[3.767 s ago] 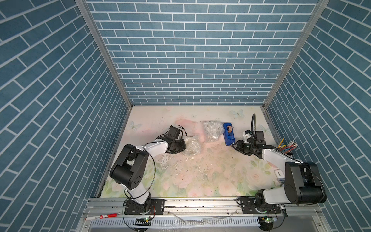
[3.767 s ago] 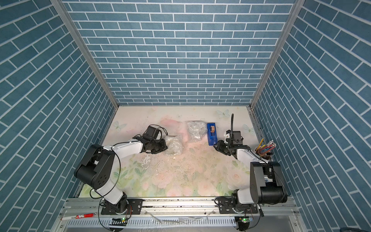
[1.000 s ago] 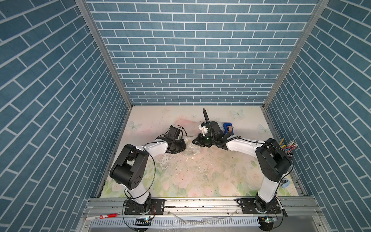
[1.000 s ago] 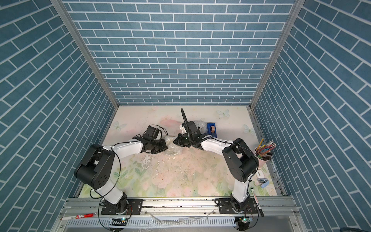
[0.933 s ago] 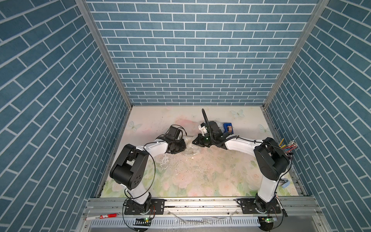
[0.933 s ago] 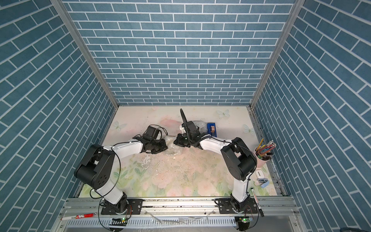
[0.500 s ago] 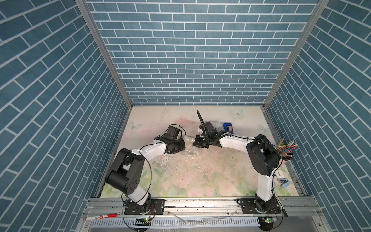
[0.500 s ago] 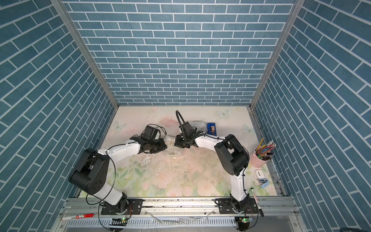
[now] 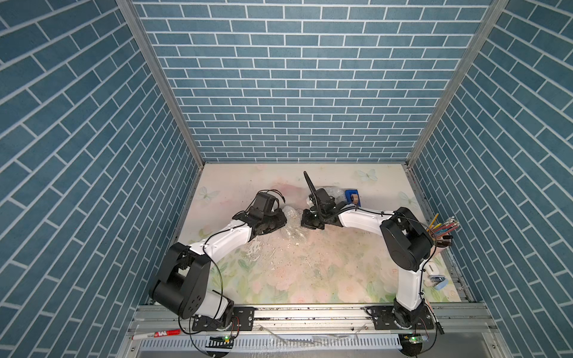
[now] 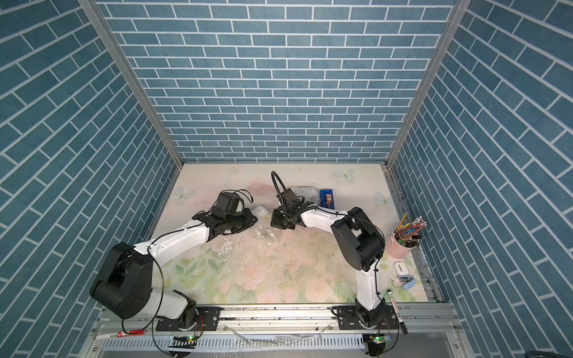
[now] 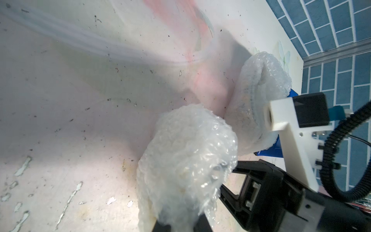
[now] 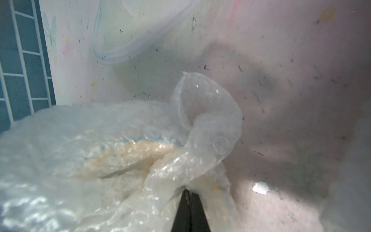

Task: Wrap bowls in bubble wrap
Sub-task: Stick the tape on the bubble wrap.

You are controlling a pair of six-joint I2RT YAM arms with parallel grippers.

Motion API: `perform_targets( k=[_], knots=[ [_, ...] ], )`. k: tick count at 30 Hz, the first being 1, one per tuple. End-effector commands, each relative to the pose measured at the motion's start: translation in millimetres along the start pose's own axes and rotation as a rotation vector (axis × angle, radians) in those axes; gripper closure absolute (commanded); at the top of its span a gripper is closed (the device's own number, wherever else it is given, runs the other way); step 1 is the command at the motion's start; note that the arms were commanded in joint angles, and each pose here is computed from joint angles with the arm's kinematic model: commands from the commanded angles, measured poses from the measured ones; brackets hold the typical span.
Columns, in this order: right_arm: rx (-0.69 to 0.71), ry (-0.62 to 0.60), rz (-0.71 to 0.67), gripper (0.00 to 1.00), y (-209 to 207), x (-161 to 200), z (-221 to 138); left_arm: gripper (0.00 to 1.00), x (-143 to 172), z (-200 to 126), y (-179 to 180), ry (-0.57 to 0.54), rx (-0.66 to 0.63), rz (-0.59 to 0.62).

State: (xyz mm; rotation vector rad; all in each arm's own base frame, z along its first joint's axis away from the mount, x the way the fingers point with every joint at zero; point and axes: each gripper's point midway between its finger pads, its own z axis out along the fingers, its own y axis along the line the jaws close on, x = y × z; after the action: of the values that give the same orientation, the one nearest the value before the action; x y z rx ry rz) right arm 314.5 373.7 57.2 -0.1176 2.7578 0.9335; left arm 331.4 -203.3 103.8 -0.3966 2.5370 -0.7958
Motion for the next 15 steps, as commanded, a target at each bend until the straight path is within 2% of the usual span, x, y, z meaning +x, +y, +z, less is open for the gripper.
perform_targets(
  k=[1, 4, 9, 12, 15],
  knots=[
    [-0.046, -0.017, -0.036, 1.00, 22, -5, -9, 0.82, 18, 11, 39, 0.058, -0.108, -0.047],
    [-0.080, -0.023, -0.048, 1.00, 37, -4, -14, 0.82, 21, 20, 53, 0.076, -0.129, -0.070],
    [-0.076, -0.019, -0.086, 1.00, 52, 3, -9, 0.85, 37, 38, 52, 0.130, -0.092, -0.081],
    [-0.017, 0.000, -0.107, 1.00, 46, 8, 2, 0.85, 37, 37, 49, 0.124, -0.066, -0.088],
    [0.084, 0.018, -0.119, 1.00, 28, 11, 9, 0.78, 30, 24, 44, 0.099, -0.068, -0.069]
  ],
)
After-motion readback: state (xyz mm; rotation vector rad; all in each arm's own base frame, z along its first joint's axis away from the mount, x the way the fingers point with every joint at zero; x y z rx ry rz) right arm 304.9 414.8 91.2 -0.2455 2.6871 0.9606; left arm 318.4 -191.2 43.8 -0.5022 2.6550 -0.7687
